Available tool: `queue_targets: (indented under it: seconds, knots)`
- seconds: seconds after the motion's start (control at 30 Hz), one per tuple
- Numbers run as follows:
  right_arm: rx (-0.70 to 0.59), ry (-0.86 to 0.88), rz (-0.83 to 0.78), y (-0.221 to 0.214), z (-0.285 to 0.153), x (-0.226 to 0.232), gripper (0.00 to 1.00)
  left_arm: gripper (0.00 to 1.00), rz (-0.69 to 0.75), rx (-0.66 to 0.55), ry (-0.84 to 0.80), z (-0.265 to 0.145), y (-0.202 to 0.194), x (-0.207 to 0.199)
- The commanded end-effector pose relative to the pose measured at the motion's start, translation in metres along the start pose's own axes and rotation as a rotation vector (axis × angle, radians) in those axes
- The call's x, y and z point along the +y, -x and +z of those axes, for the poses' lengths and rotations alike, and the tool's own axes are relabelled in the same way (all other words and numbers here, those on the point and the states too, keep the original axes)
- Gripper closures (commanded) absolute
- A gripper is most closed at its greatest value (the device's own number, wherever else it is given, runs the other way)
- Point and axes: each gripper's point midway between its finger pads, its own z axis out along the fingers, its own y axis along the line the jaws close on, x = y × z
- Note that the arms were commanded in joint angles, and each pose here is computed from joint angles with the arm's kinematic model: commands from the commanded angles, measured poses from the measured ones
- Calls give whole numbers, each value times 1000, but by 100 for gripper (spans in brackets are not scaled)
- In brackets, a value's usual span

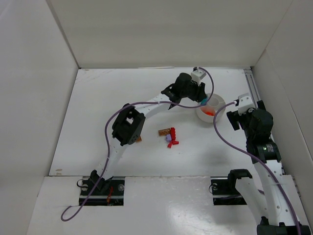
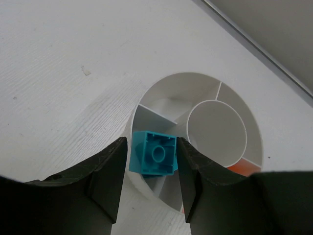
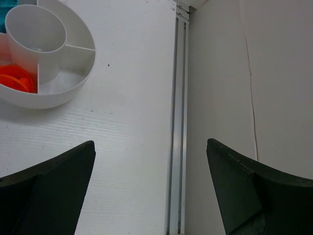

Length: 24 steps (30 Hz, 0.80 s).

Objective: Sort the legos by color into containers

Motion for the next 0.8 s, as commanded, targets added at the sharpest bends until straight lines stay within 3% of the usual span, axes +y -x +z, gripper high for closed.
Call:
queue_targets:
  seconds: [0.0, 0.2, 0.33, 0.37, 0.5, 0.6, 0.77]
  knots:
    - [-64, -33, 10, 16, 0, -9, 0, 57, 32, -60, -8, -6, 30, -11]
    - [-69, -25, 10, 17, 1, -8, 0, 56, 31, -69, 36, -19, 41, -9]
    - [-69, -25, 10, 17, 1, -8, 0, 71, 35, -79, 11, -24, 42, -15]
    - [-69, -25, 10, 17, 1, -8, 0, 79, 35, -78, 11, -24, 42, -15]
    - [-77, -30, 12, 19, 1, -9, 0, 90, 39, -67, -31, -25, 40, -28]
    - [-77, -30, 12, 19, 1, -9, 0, 95, 42, -71, -45, -30, 44, -32]
    - [-77, -30, 12, 19, 1, -9, 0, 95, 53, -62, -24, -32, 37, -37]
